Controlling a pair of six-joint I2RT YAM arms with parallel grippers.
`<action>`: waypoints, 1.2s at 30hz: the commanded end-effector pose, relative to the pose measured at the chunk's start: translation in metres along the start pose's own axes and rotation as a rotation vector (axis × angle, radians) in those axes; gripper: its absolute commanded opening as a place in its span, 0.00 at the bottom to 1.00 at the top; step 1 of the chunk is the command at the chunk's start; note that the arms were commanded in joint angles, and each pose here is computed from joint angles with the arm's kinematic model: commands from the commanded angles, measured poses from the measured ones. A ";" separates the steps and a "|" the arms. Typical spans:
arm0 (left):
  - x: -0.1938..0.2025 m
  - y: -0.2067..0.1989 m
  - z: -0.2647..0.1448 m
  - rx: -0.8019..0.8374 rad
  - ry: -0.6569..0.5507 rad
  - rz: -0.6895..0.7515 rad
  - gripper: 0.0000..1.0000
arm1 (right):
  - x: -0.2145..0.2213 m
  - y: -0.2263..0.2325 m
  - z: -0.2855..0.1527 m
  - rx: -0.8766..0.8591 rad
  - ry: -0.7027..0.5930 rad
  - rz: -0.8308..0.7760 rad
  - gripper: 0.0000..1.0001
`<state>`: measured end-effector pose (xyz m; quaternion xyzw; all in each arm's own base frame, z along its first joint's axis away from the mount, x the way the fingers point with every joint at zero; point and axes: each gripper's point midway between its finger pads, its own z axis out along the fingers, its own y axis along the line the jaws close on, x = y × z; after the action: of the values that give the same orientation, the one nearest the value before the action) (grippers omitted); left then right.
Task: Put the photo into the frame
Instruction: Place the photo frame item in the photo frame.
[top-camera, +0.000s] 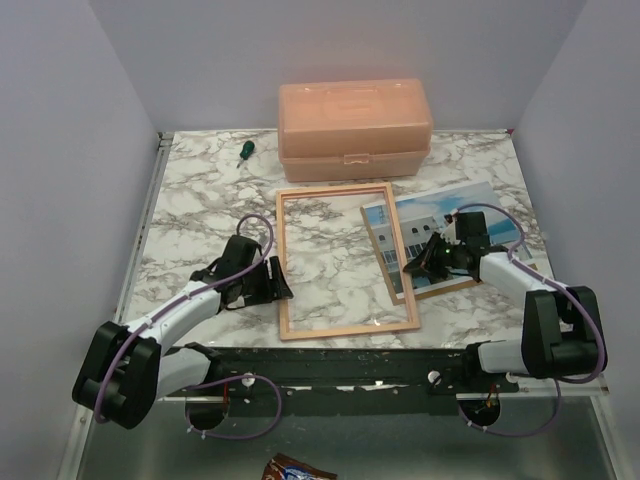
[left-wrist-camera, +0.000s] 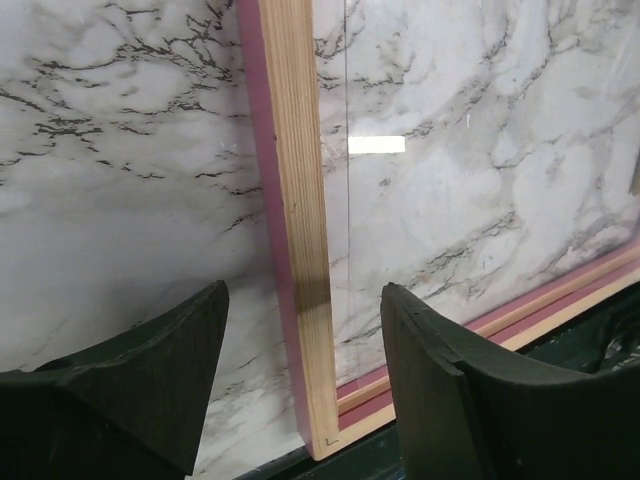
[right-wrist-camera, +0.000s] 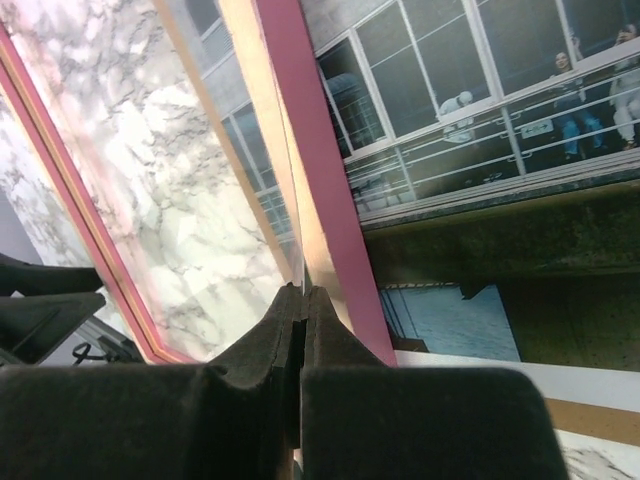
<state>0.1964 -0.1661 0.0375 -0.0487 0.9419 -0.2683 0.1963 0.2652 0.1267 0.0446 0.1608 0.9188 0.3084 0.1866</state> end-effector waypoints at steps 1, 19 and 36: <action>-0.002 0.016 0.002 -0.106 0.003 -0.027 0.56 | 0.005 0.012 -0.013 -0.020 0.012 -0.002 0.01; 0.031 0.007 0.006 -0.166 0.074 0.104 0.00 | -0.007 0.043 -0.048 -0.075 -0.051 -0.063 0.01; 0.053 0.007 0.001 -0.113 0.087 0.108 0.00 | 0.031 0.066 -0.029 -0.432 0.048 -0.059 0.32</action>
<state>0.1724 -0.1781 0.0308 -0.0203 0.9526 -0.2201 0.2092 0.2322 0.1559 0.0803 0.1187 0.8798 0.4201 0.1881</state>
